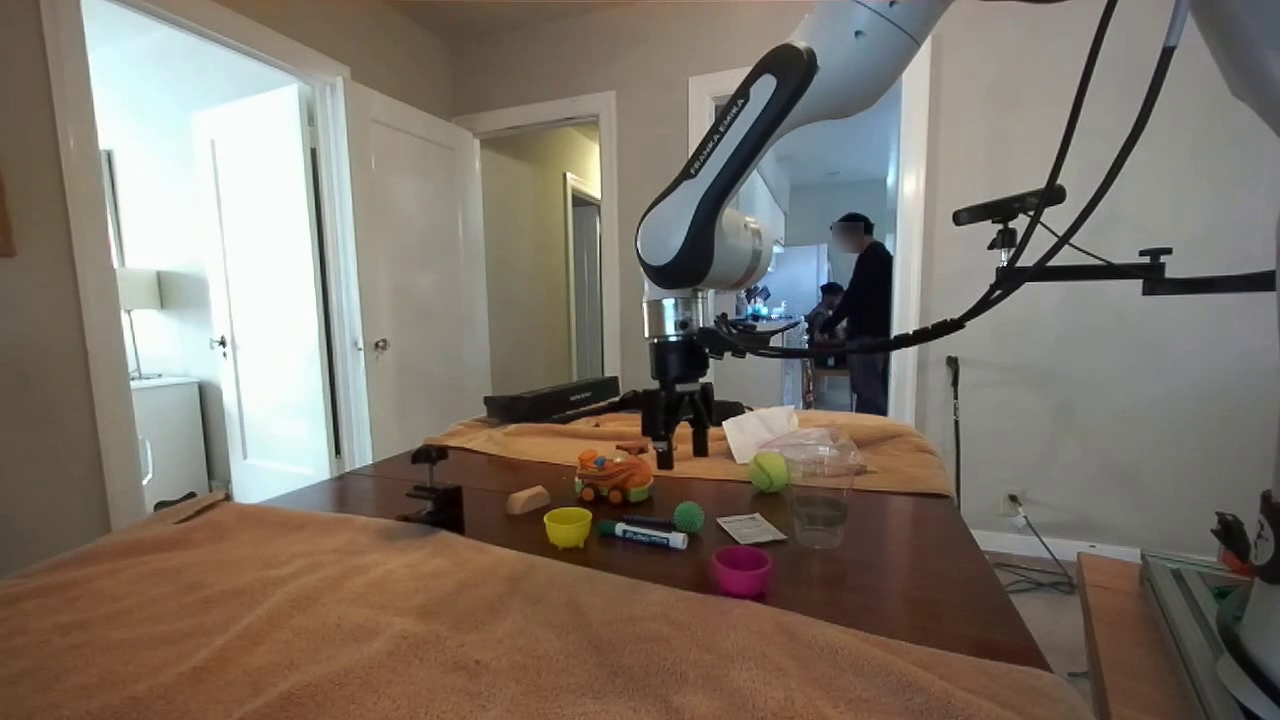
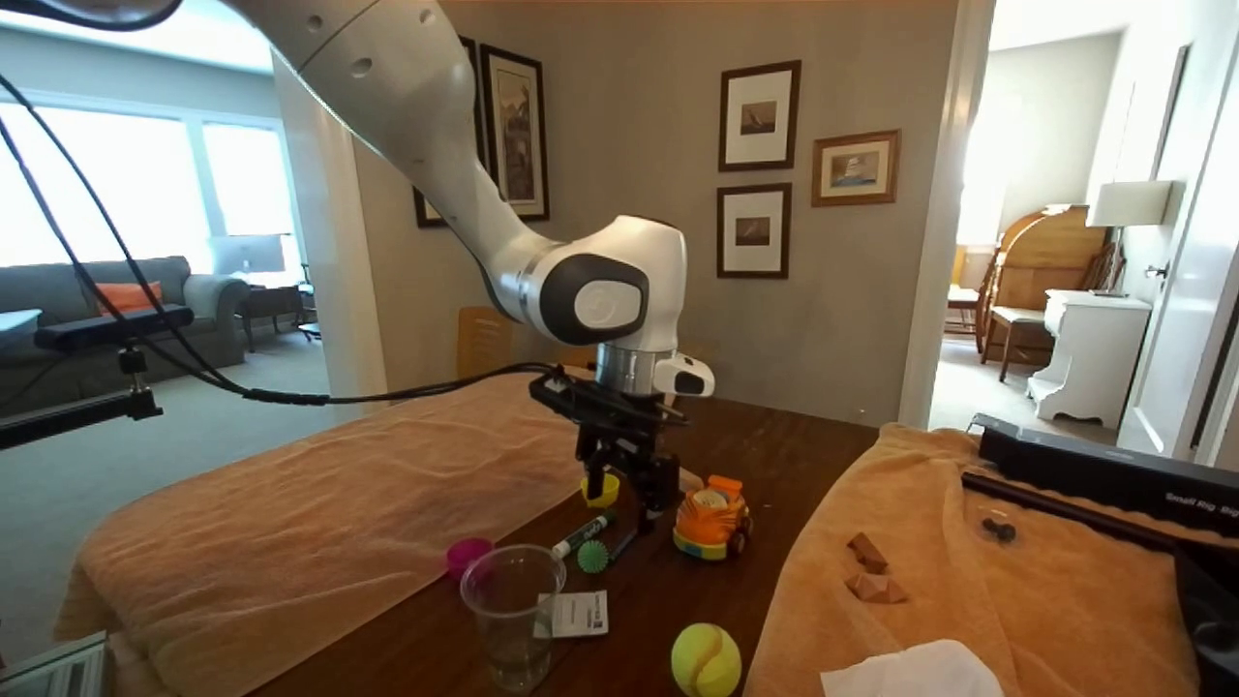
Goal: Put the green ball in the yellow bowl.
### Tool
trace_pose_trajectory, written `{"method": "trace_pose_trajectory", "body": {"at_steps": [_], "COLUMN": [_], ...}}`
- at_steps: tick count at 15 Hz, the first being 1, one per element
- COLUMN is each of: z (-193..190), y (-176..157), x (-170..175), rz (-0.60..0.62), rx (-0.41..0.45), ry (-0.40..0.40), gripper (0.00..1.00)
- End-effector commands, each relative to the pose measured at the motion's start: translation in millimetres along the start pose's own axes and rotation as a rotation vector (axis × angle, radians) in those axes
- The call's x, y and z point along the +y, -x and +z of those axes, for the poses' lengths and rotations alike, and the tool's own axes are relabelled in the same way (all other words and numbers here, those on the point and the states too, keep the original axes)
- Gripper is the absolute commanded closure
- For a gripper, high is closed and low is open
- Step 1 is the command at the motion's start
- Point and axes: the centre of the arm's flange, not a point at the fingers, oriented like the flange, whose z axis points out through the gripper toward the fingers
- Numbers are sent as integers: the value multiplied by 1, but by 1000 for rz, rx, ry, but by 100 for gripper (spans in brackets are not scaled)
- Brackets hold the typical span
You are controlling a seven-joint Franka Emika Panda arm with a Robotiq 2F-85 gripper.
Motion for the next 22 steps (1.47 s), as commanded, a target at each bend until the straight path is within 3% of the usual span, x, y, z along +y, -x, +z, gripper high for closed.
{"method": "trace_pose_trajectory", "body": {"at_steps": [1, 12, 13, 15, 16, 17, 19, 21, 22], "z": [12, 45, 48, 52, 54, 55, 57, 58, 58], "y": [-1, 4, 3, 2, 2, 2, 3, 3, 3], "x": [-5, -18, -18, -17, -17, -17, -18, -18, -18], "rz": [4, -18, -18, -16, -16, -16, -15, -14, -15], "rx": [-8, -51, -48, -47, -46, -47, -52, -56, -57], "ry": [19, 20, 22, 25, 26, 26, 24, 22, 20], "gripper": [0, 2, 25, 22, 38, 47, 49, 58, 67]}}
